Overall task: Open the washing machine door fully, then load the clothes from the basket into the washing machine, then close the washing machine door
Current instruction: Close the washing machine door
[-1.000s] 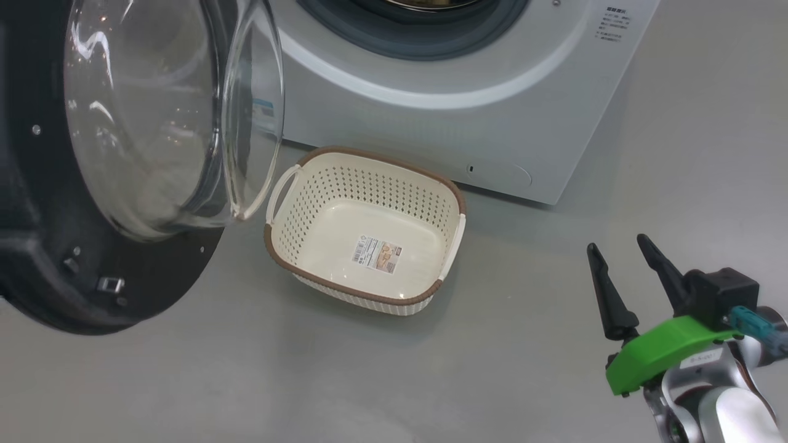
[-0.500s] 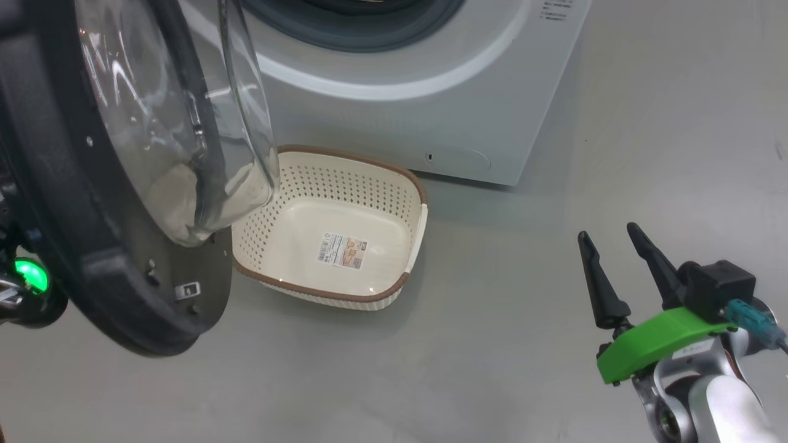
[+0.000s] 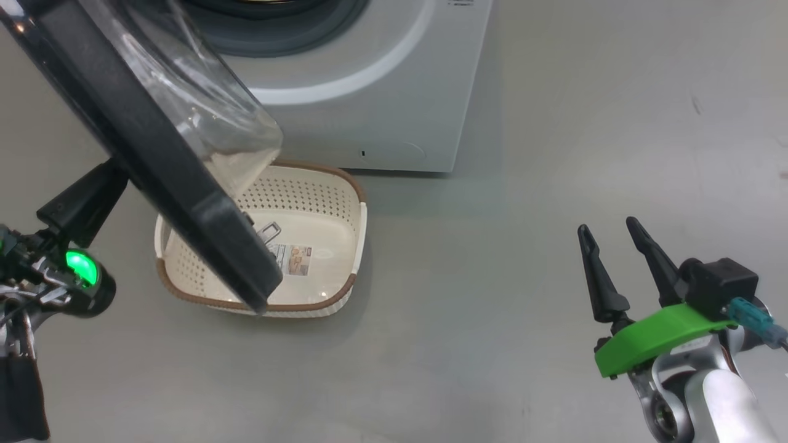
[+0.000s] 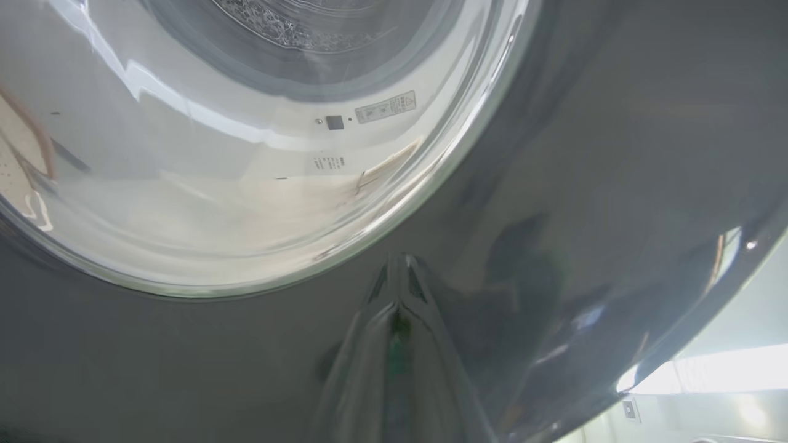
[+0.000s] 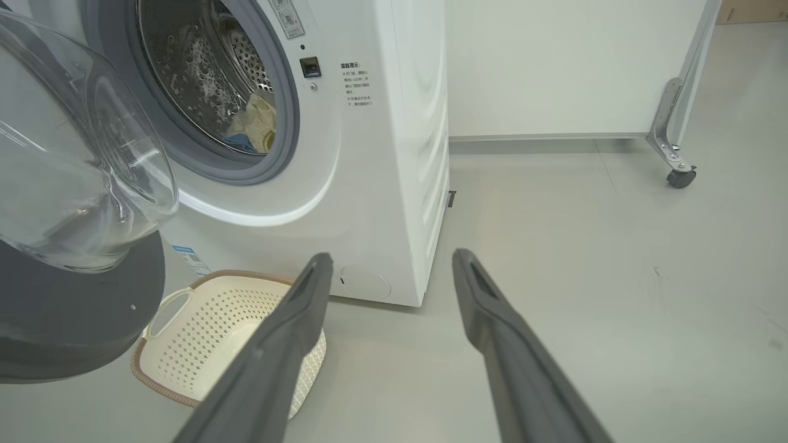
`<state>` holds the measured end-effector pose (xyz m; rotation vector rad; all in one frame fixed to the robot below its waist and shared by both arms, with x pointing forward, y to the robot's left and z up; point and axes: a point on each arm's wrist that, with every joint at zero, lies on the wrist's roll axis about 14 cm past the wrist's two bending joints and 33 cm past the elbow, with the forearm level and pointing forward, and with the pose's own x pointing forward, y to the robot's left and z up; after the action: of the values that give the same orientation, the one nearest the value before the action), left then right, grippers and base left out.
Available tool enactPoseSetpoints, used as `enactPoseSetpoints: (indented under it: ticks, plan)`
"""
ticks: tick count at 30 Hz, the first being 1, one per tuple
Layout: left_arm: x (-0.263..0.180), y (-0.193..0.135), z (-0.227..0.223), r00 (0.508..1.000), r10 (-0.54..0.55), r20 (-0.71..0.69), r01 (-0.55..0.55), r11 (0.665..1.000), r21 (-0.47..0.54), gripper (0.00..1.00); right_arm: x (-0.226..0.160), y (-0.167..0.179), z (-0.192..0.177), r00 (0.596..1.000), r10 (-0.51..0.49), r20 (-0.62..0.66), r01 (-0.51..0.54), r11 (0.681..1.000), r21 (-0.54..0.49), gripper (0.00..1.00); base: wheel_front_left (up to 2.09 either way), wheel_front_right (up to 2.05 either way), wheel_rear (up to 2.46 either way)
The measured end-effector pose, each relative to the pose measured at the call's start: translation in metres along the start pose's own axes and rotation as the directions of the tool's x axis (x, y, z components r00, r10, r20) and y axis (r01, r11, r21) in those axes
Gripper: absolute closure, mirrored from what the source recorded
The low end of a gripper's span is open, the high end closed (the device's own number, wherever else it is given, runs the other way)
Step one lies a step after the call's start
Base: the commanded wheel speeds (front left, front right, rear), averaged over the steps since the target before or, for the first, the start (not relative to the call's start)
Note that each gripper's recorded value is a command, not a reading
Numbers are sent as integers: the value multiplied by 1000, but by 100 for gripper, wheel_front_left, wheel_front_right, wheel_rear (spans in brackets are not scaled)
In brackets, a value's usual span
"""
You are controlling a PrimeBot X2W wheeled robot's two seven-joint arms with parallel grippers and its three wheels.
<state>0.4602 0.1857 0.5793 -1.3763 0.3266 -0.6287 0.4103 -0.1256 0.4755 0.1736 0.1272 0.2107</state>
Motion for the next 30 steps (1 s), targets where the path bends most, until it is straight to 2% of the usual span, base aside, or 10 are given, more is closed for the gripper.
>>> enactPoseSetpoints:
  ticks: [5, 13, 20, 30]
  plan:
    - [28, 7, -21, 997, -25, -67, 22, 999, -39, 100, -11, -20, 2, 998, -64, 17, 63, 998, 14, 0, 0, 0, 0]
    - [65, 8, -46, 987, -54, -153, 48, 998, -46, 100, -28, -47, 12, 987, -153, 52, 152, 988, 10, 0, 0, 0, 0]
    - [84, 9, -60, 978, -58, -199, 52, 998, -38, 100, -37, -56, 12, 981, -188, 53, 187, 982, 17, 0, 0, 0, 0]
    - [115, -1, -63, 980, -92, -174, 86, 995, -42, 100, -46, -60, 10, 976, -210, 51, 209, 977, 31, 0, 0, 0, 0]
